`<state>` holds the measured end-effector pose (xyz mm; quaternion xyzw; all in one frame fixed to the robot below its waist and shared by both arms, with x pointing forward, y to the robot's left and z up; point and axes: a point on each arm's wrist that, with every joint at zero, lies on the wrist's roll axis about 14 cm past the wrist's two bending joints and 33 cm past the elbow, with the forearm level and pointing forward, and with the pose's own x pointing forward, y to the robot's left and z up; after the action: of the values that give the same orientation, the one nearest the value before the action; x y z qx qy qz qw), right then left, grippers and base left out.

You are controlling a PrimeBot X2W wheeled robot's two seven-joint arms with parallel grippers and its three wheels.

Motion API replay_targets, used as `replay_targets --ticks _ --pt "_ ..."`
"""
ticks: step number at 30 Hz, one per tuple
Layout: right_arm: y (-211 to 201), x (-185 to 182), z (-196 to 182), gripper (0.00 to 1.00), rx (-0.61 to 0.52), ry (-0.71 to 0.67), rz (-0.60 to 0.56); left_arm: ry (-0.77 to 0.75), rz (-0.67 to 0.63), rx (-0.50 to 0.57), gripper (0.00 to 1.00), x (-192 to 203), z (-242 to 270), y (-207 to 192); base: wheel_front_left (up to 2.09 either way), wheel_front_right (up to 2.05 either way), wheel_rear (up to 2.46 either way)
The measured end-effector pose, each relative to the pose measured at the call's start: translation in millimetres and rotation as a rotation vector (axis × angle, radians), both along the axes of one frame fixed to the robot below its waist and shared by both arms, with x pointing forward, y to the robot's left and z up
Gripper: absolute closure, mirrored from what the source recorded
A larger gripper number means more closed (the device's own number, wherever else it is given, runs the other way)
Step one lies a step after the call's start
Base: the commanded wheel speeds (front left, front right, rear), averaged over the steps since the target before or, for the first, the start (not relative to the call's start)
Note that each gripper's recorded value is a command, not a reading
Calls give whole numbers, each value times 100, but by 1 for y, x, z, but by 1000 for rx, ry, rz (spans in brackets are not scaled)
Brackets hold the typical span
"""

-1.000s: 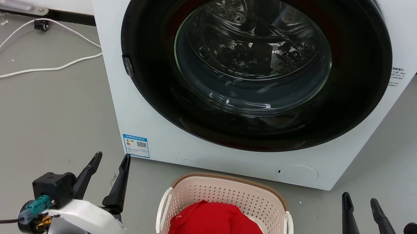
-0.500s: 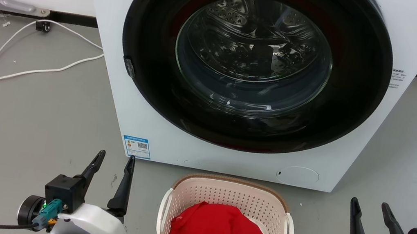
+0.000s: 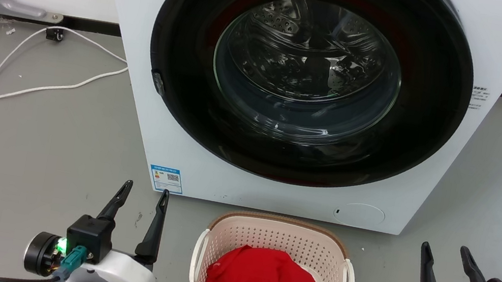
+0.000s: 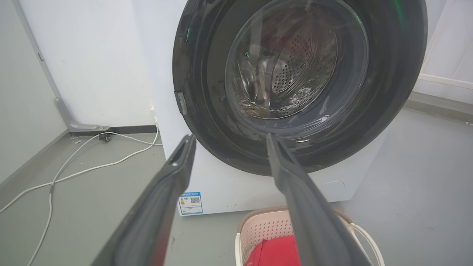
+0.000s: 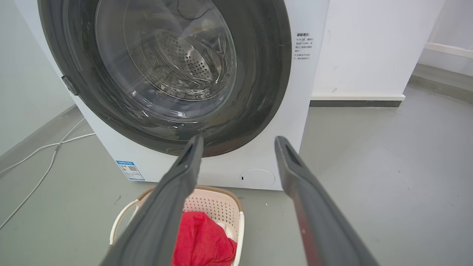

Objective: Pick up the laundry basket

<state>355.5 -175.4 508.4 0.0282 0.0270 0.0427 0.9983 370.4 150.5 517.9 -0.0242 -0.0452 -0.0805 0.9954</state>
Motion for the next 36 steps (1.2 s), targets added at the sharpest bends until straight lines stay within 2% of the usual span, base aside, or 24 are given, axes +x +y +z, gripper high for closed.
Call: replay_targets --ticks 12,36 --pt "-1 -2 -2 0 -62 -3 1 -12 -3 42 0 -2 -2 -3 0 0 0" --pt "-6 -3 -11 0 -48 25 -15 16 -10 24 0 -2 -10 -4 0 0 0"
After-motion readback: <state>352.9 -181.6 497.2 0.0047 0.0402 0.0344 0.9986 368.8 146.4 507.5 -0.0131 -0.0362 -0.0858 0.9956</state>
